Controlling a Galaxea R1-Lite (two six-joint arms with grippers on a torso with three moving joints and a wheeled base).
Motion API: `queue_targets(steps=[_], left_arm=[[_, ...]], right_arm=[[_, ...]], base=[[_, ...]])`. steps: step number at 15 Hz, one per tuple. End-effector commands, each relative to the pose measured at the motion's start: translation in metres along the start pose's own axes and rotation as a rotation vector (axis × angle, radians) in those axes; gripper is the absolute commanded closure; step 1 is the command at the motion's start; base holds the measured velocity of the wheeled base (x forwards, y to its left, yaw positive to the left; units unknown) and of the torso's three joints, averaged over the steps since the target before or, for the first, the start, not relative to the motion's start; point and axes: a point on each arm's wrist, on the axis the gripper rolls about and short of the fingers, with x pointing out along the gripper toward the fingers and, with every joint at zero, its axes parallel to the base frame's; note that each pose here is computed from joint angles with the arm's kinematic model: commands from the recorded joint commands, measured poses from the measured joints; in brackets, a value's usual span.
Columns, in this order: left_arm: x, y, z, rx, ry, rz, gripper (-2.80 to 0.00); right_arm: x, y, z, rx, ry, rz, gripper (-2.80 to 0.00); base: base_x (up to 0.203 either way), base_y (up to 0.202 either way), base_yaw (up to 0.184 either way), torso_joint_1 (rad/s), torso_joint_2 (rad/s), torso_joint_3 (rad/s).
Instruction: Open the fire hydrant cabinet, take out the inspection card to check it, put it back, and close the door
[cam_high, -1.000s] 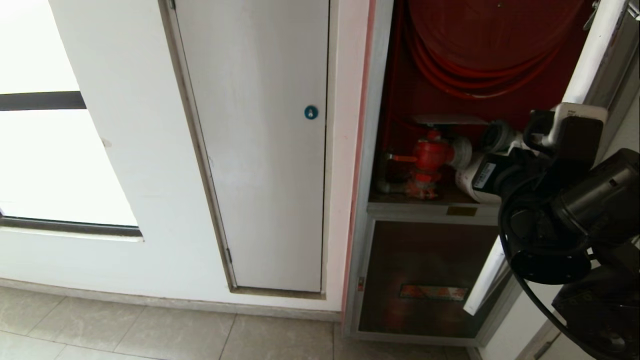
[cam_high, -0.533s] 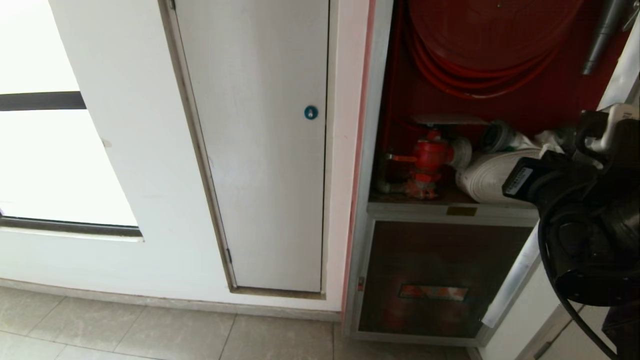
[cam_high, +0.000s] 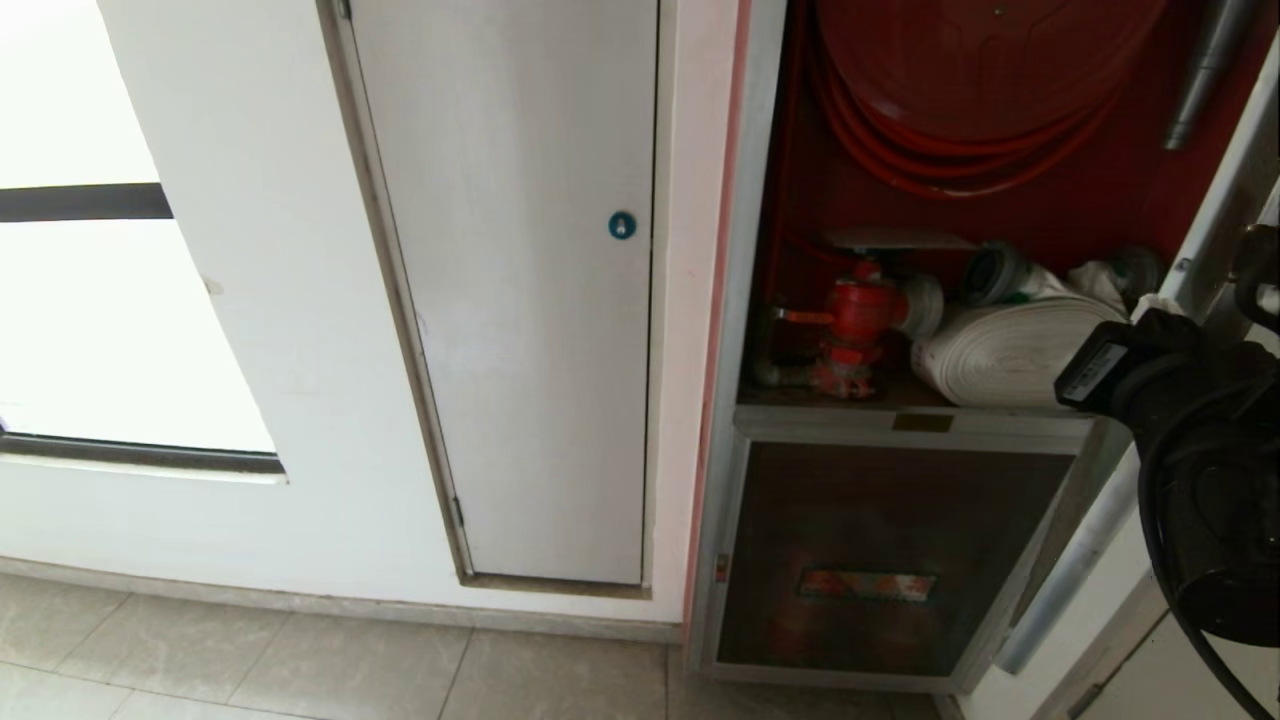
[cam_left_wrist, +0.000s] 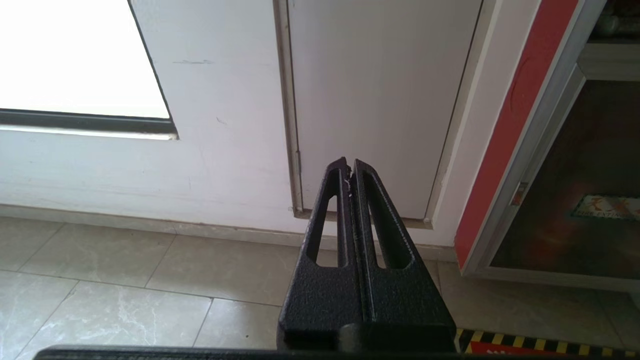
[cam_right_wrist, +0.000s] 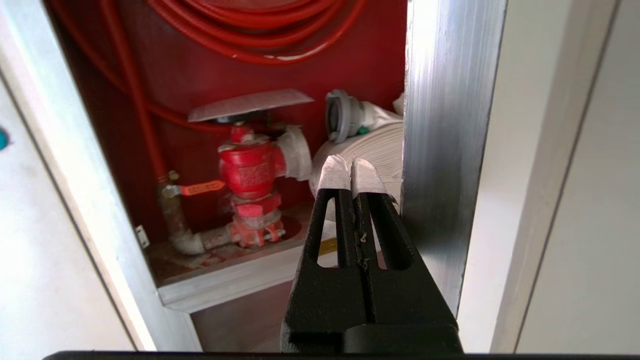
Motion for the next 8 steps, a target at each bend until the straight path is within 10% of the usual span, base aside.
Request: queue_targets(steps=[1,8], left_arm=[[0.001,0.0,-0.002,-0.001,0.007,0.001,0.0],[0.001,0.0,-0.002,-0.001,0.007,0.001,0.0]], right_arm=[[-0.002,-0.004,0.002,0.008,-0.004,-0.01,0.0],[-0.002,-0.015,0.003,-0.004,0.003,-0.058,0.0]], base=[[0.0,0.0,0.0,0.0,0.0,0.0],[0.0,0.0,0.0,0.0,0.0,0.0]])
